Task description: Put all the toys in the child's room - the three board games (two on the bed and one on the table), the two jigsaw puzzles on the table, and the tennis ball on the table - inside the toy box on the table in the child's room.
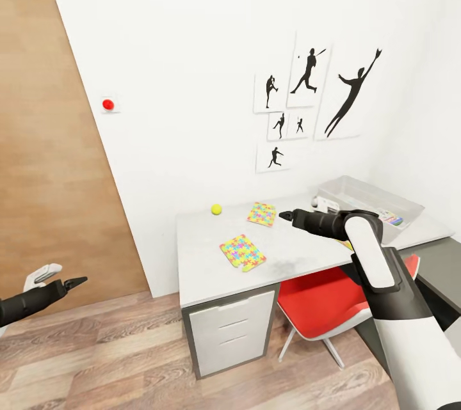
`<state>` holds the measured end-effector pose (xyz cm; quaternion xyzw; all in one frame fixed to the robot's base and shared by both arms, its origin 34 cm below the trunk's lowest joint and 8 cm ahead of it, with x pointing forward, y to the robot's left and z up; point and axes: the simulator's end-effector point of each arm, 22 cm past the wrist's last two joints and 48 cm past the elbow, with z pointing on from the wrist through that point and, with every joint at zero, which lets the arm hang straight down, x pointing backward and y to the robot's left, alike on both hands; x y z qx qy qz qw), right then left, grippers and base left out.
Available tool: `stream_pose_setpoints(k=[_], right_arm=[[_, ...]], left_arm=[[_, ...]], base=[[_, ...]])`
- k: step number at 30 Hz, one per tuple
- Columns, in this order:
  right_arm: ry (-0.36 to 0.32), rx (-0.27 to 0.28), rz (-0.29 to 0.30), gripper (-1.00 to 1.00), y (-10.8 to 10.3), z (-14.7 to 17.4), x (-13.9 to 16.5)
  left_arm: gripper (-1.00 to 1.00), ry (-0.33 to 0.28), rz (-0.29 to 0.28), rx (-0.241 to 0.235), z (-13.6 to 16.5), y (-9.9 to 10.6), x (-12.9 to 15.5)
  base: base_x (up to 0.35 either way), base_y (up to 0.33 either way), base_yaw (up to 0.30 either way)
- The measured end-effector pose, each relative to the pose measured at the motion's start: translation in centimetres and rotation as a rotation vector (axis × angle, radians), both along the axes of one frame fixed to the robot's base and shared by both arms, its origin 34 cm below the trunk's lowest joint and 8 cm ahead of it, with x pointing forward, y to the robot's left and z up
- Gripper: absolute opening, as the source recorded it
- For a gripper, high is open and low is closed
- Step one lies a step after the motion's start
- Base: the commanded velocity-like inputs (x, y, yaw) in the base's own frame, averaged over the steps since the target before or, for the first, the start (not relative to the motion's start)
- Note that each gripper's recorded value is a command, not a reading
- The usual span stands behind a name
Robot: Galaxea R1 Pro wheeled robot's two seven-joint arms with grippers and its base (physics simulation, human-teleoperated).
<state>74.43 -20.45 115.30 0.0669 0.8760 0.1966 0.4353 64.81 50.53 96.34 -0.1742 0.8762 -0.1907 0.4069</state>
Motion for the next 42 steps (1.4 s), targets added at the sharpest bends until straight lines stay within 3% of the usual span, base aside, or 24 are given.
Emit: stream_pose_setpoints(k=[13,21,30,42], right_arm=[[0.023,-0.044,-0.043,1.00,-0.5,-0.8,-0.1],[0.123,-0.069,-0.065,1.00,2.2,-3.8,-0.6],[0.208,-0.072,-0.059,1.00,3.8,-6.4,-0.5],[0.237,-0.076,-0.060,1.00,3.8,-7.4,-0.5]], left_arm=[[1.00,-0.026,-0.004,0.023,0.3,0.1,0.3],[1.00,-0.025,-0.004,0.023,0.2,0.1,0.3],[1.00,-0.027,-0.006,0.022,0.3,0.0,0.4],[1.00,-0.027,-0.006,0.022,0.3,0.0,0.4]], base=[[0.161,-0.122,0.000],[0.201,-0.188,0.000],[0.065,0.134,0.000],[0.171,0.035,0.000]])
